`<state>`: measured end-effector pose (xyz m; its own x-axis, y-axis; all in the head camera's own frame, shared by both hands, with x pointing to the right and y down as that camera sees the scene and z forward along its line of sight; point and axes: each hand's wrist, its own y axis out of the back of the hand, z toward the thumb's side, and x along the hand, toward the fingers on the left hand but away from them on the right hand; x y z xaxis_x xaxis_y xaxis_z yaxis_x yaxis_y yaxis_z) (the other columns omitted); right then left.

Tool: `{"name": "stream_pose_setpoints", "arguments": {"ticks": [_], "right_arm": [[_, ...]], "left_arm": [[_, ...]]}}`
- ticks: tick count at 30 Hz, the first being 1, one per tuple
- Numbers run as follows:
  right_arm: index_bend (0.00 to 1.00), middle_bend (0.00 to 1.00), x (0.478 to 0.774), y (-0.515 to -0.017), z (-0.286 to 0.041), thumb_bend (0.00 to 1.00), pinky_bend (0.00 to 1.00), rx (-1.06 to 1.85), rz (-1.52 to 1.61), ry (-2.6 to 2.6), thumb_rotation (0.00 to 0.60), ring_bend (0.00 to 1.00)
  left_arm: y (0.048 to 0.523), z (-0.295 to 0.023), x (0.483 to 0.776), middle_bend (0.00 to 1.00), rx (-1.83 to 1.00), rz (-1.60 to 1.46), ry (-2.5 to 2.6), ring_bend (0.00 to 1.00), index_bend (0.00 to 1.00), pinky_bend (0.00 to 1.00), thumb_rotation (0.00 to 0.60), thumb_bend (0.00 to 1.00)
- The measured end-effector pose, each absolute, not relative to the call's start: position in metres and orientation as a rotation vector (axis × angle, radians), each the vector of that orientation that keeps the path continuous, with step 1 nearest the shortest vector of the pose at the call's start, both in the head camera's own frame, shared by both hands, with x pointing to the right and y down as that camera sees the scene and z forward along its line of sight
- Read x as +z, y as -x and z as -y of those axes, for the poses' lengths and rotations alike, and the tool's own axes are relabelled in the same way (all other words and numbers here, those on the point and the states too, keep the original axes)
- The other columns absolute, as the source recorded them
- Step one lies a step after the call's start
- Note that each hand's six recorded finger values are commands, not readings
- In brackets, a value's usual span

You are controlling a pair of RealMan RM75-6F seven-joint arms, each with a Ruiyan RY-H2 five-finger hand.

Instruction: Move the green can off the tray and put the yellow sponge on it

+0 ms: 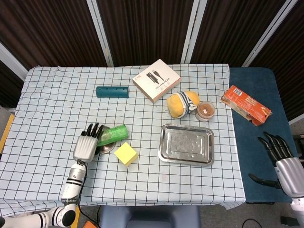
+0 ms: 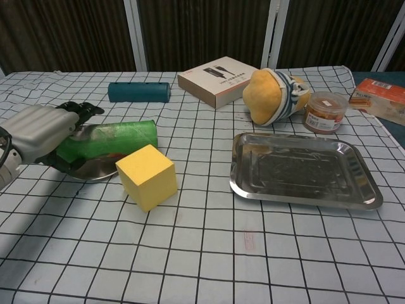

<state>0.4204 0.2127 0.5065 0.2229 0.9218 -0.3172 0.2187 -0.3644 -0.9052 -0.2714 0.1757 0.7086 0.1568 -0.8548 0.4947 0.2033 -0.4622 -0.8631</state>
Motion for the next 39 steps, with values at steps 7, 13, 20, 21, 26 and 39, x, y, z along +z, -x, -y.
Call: {"name": "stream_pose_setpoints", "arguments": {"ticks": [7, 13, 20, 21, 26, 39], "right_arm": [[0.0, 0.0, 0.506, -0.421, -0.212, 0.07, 0.0, 1.183, 1.065, 1.746, 0.6, 0.0], [0.0, 0.0, 0.507, -0.421, -0.213, 0.07, 0.0, 1.186, 1.061, 1.749, 0.6, 0.0], [0.0, 0.0, 0.512, -0.418, -0.213, 0.07, 0.0, 1.193, 1.027, 1.756, 0.6, 0.0], [0.0, 0.0, 0.514, -0.418, -0.214, 0.07, 0.0, 1.197, 1.016, 1.755, 0.6, 0.0], [0.0, 0.0, 0.528, -0.41, -0.217, 0.07, 0.0, 1.234, 0.924, 1.782, 0.6, 0.0], [0.11, 0.03, 0.567, -0.328, -0.208, 0.07, 0.07, 1.083, 0.643, 2.011, 0.6, 0.0]], "left_arm": [[0.271, -0.176, 0.698, 0.02, -1.459, -0.684, 1.541, 0.04, 0.0, 0.31, 0.6, 0.36], [0.282, -0.176, 0.668, 0.07, -1.4, -0.716, 1.527, 0.04, 0.0, 0.3, 0.6, 0.36], [0.339, -0.199, 0.62, 0.14, -1.381, -0.746, 1.44, 0.07, 0.06, 0.29, 0.6, 0.36], [0.348, -0.204, 0.615, 0.14, -1.387, -0.745, 1.431, 0.07, 0.07, 0.29, 0.6, 0.37], [0.392, -0.228, 0.596, 0.12, -1.44, -0.743, 1.452, 0.07, 0.08, 0.29, 0.6, 0.37], [0.444, -0.253, 0.587, 0.13, -1.587, -0.753, 1.359, 0.07, 0.09, 0.28, 0.6, 0.36]]}}
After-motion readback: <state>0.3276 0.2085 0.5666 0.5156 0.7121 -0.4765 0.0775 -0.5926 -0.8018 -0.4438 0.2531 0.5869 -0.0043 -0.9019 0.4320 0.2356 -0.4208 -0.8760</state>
